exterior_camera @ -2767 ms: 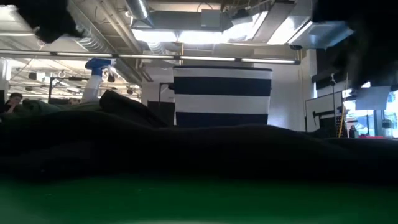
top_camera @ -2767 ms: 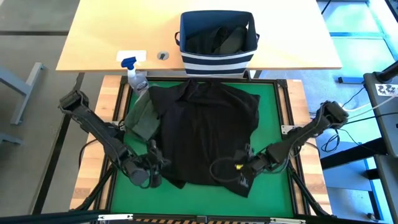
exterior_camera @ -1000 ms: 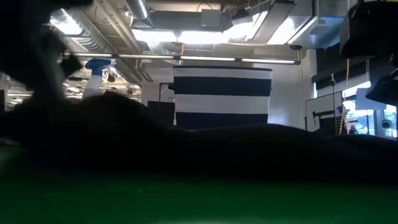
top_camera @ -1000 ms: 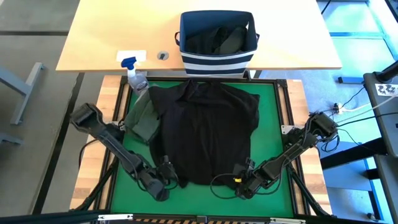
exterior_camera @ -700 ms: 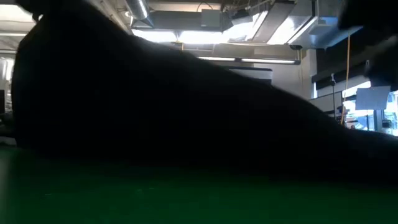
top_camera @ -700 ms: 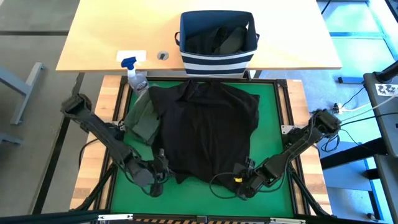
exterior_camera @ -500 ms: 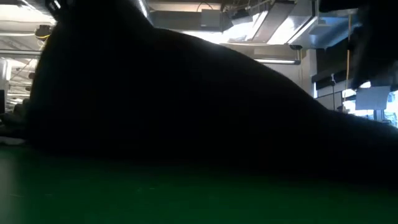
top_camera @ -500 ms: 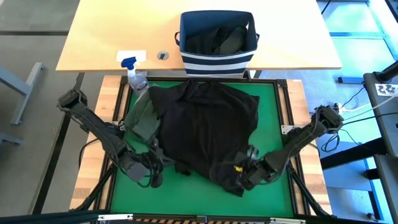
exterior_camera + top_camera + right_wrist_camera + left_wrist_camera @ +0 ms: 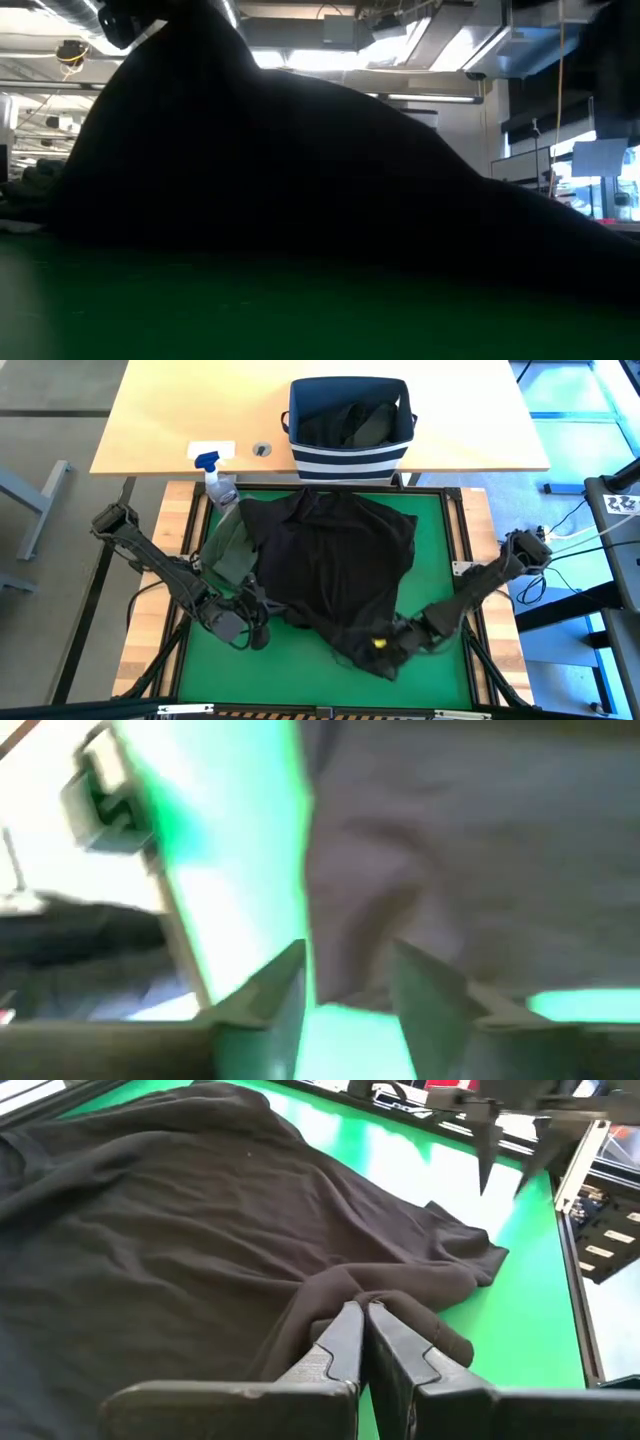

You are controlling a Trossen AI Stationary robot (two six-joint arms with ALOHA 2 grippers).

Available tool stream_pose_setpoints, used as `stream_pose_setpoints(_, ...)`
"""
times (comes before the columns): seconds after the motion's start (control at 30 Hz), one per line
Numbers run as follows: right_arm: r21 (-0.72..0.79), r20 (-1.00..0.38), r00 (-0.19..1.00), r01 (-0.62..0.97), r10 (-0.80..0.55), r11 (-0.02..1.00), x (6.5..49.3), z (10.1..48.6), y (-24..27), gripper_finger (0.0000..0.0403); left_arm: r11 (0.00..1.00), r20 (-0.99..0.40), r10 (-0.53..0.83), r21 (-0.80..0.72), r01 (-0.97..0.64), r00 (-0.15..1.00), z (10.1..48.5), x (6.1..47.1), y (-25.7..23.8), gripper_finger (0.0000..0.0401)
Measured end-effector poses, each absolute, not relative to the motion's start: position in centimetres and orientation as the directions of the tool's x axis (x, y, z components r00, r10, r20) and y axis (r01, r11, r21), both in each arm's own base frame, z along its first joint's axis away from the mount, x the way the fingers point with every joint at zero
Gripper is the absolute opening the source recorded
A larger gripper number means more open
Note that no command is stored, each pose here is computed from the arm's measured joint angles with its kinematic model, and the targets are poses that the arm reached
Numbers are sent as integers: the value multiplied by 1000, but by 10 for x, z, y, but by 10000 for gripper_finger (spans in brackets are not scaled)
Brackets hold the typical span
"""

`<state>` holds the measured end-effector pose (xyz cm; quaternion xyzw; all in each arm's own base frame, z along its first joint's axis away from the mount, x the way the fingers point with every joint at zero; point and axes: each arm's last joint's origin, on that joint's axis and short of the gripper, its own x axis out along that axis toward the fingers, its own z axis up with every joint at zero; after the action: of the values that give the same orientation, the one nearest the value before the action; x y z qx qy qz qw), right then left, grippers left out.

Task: Fold Laundry from Bin
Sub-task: Fold the black shirt

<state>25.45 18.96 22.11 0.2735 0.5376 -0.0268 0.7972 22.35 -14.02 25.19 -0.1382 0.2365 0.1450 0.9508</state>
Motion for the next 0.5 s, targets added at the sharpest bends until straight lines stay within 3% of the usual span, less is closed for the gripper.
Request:
stream_pose_setpoints(0.13, 369, -877, 417, 267, 238, 890, 238, 213, 216, 201, 921, -491, 209, -193, -339, 846, 252, 223, -140, 5)
stream_pose_setpoints(0.23, 319, -893, 398, 235, 208, 918, 230, 198, 232, 222, 923, -493, 210, -185, -338, 844, 252, 223, -140, 5)
stream_pose_setpoints(0.5, 150, -945, 319, 221, 74, 964, 228, 146, 249, 204, 924, -497, 212, -178, -337, 842, 251, 223, -140, 5)
